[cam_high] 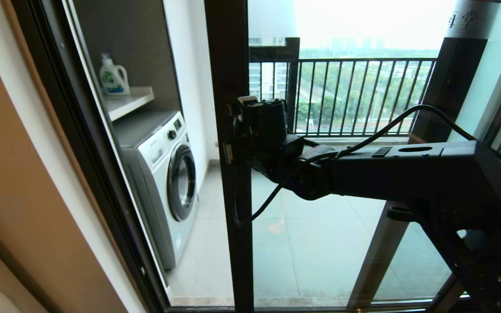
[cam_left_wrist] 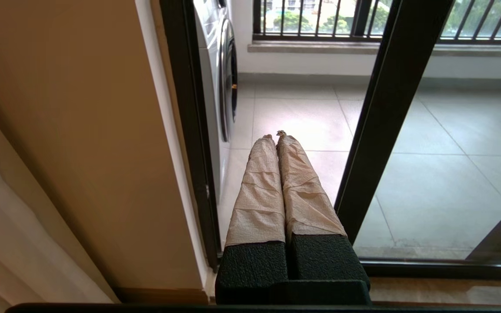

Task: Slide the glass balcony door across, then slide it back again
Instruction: Close the slid door

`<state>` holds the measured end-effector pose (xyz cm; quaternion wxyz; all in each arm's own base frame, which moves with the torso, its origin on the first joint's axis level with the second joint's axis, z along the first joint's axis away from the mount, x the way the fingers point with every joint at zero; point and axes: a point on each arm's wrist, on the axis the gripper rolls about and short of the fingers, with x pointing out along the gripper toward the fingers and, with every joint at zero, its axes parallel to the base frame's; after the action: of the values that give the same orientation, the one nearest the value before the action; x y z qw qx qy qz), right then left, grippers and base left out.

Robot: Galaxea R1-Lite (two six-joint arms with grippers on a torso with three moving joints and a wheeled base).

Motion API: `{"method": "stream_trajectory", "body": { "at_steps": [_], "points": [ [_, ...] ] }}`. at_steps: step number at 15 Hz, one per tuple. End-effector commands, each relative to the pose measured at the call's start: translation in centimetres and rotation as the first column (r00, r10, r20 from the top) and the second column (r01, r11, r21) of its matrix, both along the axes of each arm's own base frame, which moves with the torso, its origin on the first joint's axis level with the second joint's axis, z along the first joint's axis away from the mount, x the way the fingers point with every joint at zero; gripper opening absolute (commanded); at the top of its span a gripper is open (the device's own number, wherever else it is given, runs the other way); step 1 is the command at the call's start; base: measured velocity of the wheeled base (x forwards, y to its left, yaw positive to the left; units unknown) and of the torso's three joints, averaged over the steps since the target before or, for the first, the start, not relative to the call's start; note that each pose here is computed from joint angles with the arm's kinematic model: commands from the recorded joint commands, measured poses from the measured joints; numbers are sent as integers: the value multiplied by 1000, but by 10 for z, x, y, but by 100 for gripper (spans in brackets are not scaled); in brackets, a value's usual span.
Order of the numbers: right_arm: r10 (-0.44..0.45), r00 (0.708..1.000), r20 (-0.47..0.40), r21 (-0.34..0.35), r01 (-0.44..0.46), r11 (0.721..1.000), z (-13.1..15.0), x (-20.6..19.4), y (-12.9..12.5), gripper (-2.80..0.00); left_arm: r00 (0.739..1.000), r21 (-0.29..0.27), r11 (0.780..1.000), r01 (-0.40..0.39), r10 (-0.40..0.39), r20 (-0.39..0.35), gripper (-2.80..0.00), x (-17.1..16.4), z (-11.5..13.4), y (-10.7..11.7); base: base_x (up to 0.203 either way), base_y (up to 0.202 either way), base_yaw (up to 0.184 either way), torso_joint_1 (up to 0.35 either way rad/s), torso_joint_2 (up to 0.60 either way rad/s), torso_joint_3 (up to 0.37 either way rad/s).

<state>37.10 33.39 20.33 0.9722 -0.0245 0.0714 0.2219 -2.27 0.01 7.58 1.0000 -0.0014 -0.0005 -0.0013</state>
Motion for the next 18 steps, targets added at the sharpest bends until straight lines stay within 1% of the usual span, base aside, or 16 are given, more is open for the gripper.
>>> {"method": "stream_trajectory", "body": {
  "at_steps": [1, 4, 5, 7, 8, 10, 11, 13, 15, 16, 17, 18],
  "points": [
    [-5, 1000, 3, 3, 5, 1000, 1, -2, 2, -280, 1000, 0, 1000, 0, 0, 0, -280, 0, 0, 0, 0, 0, 0, 0, 0, 0],
    [-50, 999, 14, 32, 49, 998, 16, -8, -7, -280, 1000, 0, 1000, -1, 1, 0, -280, 0, 0, 0, 0, 0, 0, 0, 0, 0],
    [-58, 998, 5, 44, 58, 997, 23, -13, -15, -280, 1000, 0, 1000, -1, 1, 0, -280, 0, 0, 0, 0, 0, 0, 0, 0, 0],
    [-71, 997, -19, 37, 72, 997, 30, -25, -32, -280, 1000, 0, 1000, 0, 0, 0, -280, 0, 0, 0, 0, 0, 0, 0, 0, 0],
    [-74, 997, -22, 36, 75, 997, 41, -39, -46, -280, 1000, 0, 1000, -1, 1, 0, -280, 0, 0, 0, 0, 0, 0, 0, 0, 0],
    [-77, 997, -13, 46, 78, 996, 67, -75, -79, -280, 1000, 0, 1000, 0, 0, 0, -280, 0, 0, 0, 0, 0, 0, 0, 0, 0],
    [-82, 997, -14, 44, 83, 996, 75, -97, -99, -280, 1000, 0, 1000, -1, 1, 0, -280, 0, 0, 0, 0, 0, 0, 0, 0, 0],
    [-92, 996, -2, 22, 92, 996, 83, -154, -149, -280, 1000, 1, 1000, -1, 1, 0, -280, 0, 0, 0, 0, 0, 0, 0, 0, 0],
    [-104, 992, 65, 6, 104, 995, 87, -216, -205, -280, 1000, 0, 1000, 0, 0, 0, -280, 0, 0, 0, 0, 0, 0, 0, 0, 0],
    [-123, 987, 107, 8, 123, 992, 87, -242, -230, -280, 1000, 0, 1000, -1, 1, 0, -280, 0, 0, 0, 0, 0, 0, 0, 0, 0],
    [-172, 974, 146, 10, 173, 985, 84, -266, -258, -280, 1000, 0, 1000, 1, -1, 0, -280, 0, 0, 0, 0, 0, 0, 0, 0, 0],
    [-238, 956, 170, 11, 240, 971, 80, -283, -280, -280, 1000, 0, 1000, -1, 1, 0, -280, 0, 0, 0, 0, 0, 0, 0, 0, 0]
  ]
}}
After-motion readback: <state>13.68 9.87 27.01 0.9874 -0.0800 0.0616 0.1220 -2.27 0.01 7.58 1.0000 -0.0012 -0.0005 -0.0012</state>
